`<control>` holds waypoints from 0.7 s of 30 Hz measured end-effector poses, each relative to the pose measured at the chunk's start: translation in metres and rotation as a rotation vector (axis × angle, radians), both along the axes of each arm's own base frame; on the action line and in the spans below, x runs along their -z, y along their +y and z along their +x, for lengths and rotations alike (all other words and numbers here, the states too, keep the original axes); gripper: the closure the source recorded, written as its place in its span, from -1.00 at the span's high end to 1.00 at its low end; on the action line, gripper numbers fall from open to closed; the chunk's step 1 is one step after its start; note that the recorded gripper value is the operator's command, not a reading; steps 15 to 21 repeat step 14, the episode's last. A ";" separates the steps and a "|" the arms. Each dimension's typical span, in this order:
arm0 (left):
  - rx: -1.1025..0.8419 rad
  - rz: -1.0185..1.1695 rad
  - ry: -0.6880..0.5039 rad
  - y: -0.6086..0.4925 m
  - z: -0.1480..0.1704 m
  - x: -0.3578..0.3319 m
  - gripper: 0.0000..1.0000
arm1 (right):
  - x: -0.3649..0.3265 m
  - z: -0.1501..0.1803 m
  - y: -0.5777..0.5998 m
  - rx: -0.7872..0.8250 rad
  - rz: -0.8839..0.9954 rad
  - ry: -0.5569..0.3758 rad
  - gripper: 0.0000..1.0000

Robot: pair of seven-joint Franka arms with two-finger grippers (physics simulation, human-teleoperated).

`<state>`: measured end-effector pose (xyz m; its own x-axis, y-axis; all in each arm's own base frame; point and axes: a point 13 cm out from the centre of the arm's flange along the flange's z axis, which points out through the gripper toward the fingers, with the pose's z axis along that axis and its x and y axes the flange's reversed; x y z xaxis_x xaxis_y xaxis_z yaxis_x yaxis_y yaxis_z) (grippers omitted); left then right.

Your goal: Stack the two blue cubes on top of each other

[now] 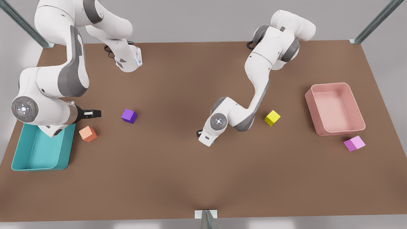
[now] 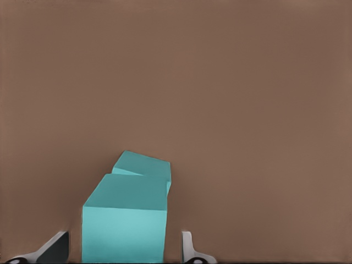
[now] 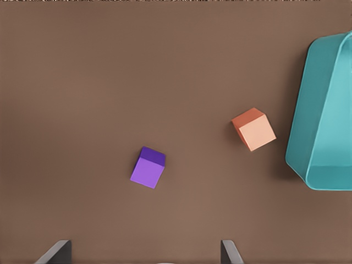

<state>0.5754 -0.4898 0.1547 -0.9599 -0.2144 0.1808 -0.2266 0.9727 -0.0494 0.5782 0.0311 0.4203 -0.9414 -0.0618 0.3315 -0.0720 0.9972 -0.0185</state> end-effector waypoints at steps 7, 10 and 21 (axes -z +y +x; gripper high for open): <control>-0.192 0.026 -0.112 0.186 0.070 -0.230 1.00 | -0.007 0.004 -0.005 0.005 0.000 -0.016 1.00; -0.261 0.139 -0.068 0.350 0.056 -0.280 1.00 | -0.008 0.005 -0.009 0.011 0.001 -0.018 1.00; -0.147 0.175 0.000 0.389 0.024 -0.289 1.00 | -0.008 0.005 -0.009 0.011 0.003 -0.018 1.00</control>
